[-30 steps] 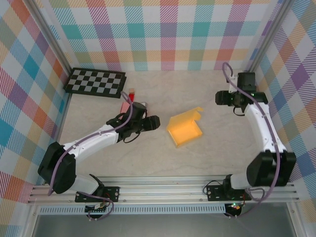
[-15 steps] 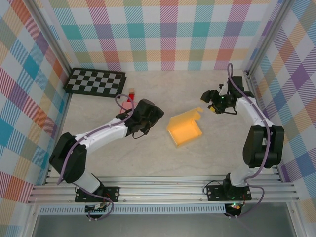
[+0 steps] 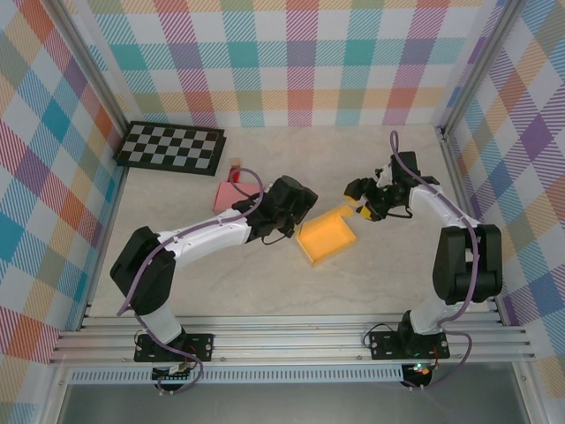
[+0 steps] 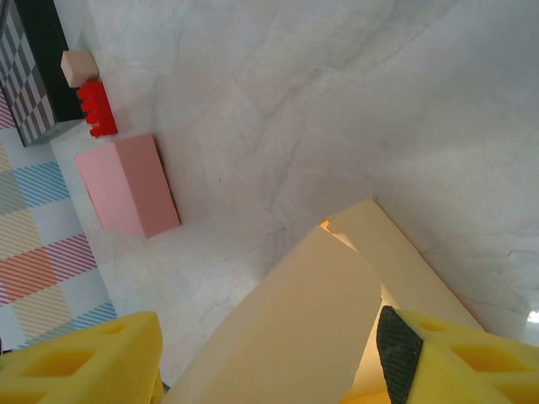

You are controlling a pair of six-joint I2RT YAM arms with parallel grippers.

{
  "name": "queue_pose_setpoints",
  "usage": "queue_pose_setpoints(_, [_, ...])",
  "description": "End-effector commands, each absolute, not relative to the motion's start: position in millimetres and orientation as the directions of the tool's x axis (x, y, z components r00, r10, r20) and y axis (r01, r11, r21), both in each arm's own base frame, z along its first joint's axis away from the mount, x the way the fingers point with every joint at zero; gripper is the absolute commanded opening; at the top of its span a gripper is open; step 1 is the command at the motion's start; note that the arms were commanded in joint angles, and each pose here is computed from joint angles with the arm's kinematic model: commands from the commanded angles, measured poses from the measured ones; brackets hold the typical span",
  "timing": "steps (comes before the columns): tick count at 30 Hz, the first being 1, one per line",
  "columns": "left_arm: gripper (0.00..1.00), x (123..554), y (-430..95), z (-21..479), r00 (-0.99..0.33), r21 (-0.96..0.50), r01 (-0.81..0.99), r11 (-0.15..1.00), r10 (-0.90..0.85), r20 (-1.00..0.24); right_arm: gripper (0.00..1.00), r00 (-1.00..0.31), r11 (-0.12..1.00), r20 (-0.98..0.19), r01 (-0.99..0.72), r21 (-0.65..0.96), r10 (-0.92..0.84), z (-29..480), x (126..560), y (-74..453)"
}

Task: Fold the paper box

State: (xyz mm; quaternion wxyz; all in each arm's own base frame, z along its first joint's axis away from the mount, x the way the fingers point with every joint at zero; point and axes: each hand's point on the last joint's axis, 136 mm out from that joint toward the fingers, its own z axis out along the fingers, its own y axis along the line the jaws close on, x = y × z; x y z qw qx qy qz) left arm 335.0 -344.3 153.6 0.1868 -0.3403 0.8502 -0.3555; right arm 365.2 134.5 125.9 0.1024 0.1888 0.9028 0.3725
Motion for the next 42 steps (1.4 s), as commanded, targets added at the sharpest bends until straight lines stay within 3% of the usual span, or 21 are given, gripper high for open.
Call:
queue_pose_setpoints(1, [0.83, 332.1, -360.7, 158.4, -0.693, -0.75, -0.442, 0.492, -0.718, -0.064, 0.69, -0.911, 0.622, -0.067, 0.222, 0.751, 0.406, 145.6, 358.1, 144.4])
queue_pose_setpoints(6, [0.83, 322.4, -363.9, 154.2, -0.705, -0.736, -0.438, 0.516, -0.705, -0.076, 0.69, -0.913, 0.658, -0.106, 0.199, 0.726, 0.393, 152.0, 348.7, 141.9])
queue_pose_setpoints(16, [0.9, 298.9, -304.3, 151.0, -0.686, -0.622, -0.451, 0.64, -0.694, -0.217, 0.73, -0.924, 0.713, -0.161, 0.149, 0.685, 0.347, 153.4, 346.9, 136.0])
queue_pose_setpoints(27, [0.93, 297.0, -333.8, 147.1, -0.71, -0.657, -0.474, 0.586, -0.696, -0.107, 0.73, -0.951, 0.687, -0.115, 0.119, 0.717, 0.286, 144.8, 353.4, 150.7])
queue_pose_setpoints(42, [0.91, 298.7, -375.3, 145.0, -0.729, -0.683, -0.462, 0.566, -0.68, -0.07, 0.73, -0.951, 0.631, -0.077, 0.137, 0.763, 0.3, 147.7, 320.1, 175.7])
